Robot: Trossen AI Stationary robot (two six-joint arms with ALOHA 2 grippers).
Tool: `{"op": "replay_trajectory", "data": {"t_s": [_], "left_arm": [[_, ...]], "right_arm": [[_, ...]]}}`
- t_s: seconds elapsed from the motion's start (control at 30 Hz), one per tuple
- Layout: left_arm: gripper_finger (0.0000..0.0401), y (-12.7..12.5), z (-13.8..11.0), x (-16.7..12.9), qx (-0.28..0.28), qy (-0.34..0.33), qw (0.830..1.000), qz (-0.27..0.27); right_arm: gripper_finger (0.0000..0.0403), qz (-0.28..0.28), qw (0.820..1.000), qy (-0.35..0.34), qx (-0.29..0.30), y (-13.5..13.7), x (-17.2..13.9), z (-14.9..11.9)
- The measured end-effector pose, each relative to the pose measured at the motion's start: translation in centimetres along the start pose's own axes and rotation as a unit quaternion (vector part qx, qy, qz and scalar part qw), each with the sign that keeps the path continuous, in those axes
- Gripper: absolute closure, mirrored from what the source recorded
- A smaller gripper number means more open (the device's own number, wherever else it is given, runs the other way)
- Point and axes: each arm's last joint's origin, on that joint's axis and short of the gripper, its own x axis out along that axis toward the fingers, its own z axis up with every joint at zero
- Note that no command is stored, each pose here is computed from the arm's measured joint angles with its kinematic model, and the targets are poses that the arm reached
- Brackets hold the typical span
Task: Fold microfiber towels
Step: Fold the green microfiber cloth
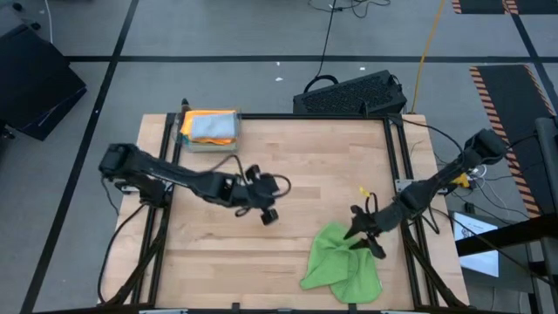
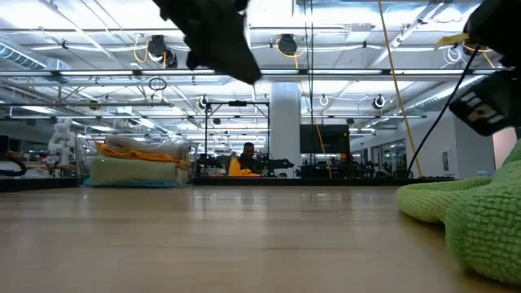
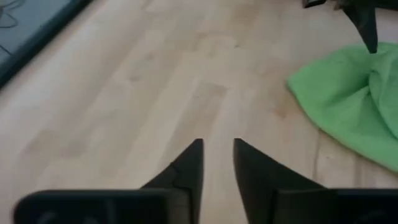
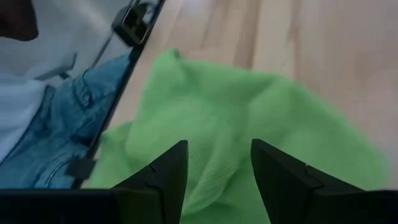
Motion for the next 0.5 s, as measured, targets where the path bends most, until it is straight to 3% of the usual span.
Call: {"op": "replay_trajectory", "data": {"t_s": [0.23, 0.5], "left_arm": [[0.024, -3.5, -1.7, 3.9, -0.004, -0.03, 0.999, -0.033], [0.021, -6.1, -2.8, 6.3, -0.023, -0.081, 0.995, -0.059]], "right_arm": [[0.0223, -0.033, 0.999, 0.016, 0.001, 1.2, 0.7, -1.6], [0.0166, -0.035, 0.999, 0.024, 0.002, 1.6, 2.3, -2.4]]}}
